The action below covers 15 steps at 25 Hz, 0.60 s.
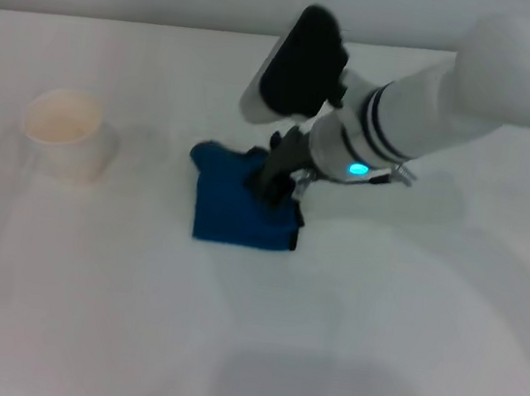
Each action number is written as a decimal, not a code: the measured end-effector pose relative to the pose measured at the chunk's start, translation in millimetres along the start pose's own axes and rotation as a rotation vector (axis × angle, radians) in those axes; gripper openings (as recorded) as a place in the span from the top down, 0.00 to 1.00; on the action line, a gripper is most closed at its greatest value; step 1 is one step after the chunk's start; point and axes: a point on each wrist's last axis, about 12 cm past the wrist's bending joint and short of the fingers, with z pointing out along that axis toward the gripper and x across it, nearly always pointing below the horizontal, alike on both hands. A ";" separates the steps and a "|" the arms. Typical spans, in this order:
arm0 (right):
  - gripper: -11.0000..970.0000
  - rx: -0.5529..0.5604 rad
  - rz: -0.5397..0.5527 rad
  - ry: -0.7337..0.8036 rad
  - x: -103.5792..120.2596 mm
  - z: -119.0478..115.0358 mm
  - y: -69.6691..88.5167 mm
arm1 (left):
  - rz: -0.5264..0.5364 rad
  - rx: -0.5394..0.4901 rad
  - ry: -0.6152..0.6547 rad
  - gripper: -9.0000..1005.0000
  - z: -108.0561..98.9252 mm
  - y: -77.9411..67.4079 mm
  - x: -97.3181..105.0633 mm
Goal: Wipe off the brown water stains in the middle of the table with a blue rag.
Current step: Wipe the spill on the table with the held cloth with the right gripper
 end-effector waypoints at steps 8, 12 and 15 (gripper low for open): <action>0.95 0.047 0.006 0.123 30.9 -17.1 -30.8 | -0.001 -0.002 -0.001 0.14 0.0 0.4 -0.2; 0.94 -0.053 -0.010 0.124 43.9 -25.8 -26.1 | 0.000 -0.004 -0.003 0.14 0.3 0.8 -0.8; 0.94 -0.106 -0.022 0.125 50.0 -31.9 -19.6 | 0.000 -0.003 -0.003 0.14 0.6 0.6 -0.9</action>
